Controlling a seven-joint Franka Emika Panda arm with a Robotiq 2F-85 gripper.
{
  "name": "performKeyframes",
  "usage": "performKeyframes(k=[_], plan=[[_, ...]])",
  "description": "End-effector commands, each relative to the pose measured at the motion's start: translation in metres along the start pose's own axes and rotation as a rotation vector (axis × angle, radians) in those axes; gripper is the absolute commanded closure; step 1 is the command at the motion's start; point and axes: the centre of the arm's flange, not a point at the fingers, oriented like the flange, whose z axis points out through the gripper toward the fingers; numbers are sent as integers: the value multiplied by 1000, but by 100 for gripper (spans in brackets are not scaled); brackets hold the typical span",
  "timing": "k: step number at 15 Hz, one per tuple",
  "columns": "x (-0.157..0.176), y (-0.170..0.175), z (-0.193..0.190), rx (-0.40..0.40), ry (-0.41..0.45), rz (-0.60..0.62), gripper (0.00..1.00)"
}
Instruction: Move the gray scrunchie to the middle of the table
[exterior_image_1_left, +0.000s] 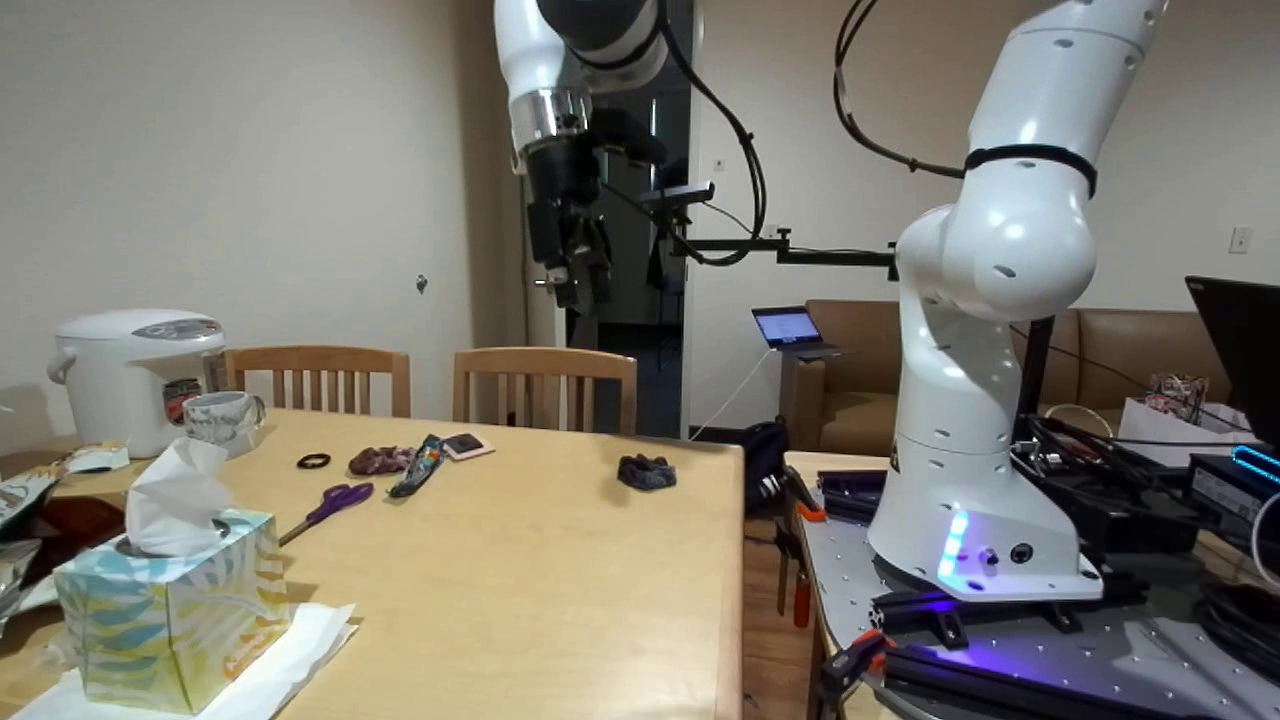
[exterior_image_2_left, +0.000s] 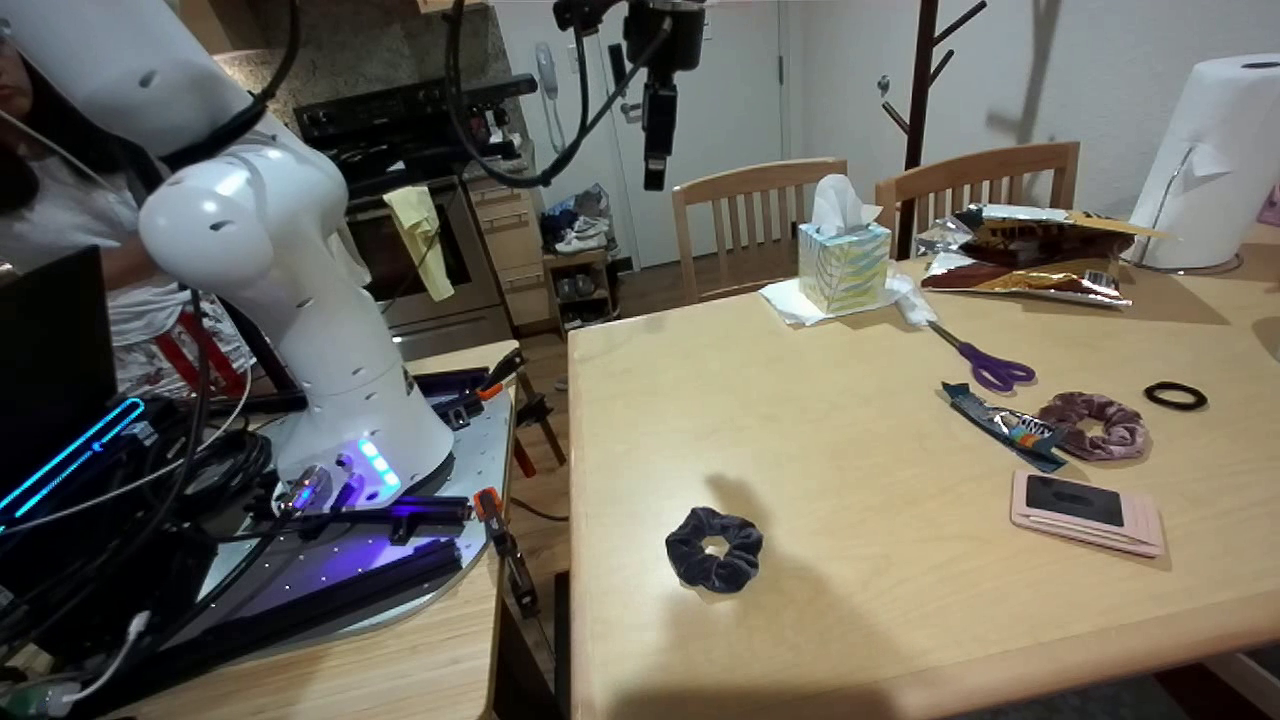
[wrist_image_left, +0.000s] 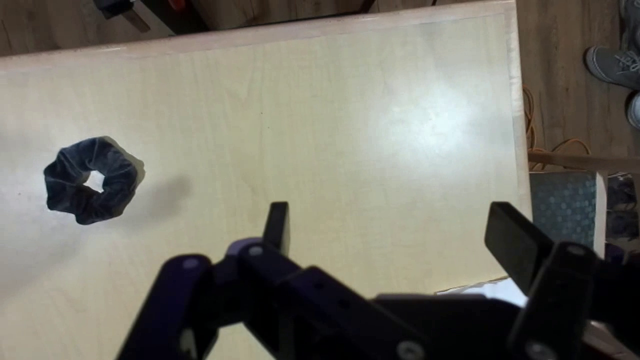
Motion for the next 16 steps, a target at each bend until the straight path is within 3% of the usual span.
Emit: performKeyframes(k=[1, 3, 4, 8, 10, 12, 16], plan=[[1, 28, 32, 61, 19, 39, 0], [-8, 42, 49, 107, 8, 69, 0], [2, 30, 33, 52, -2, 70, 0], [2, 32, 37, 54, -6, 73, 0], [11, 23, 35, -6, 74, 84, 0], [27, 31, 39, -55, 116, 95, 0], [43, 61, 63, -90, 98, 229, 0]])
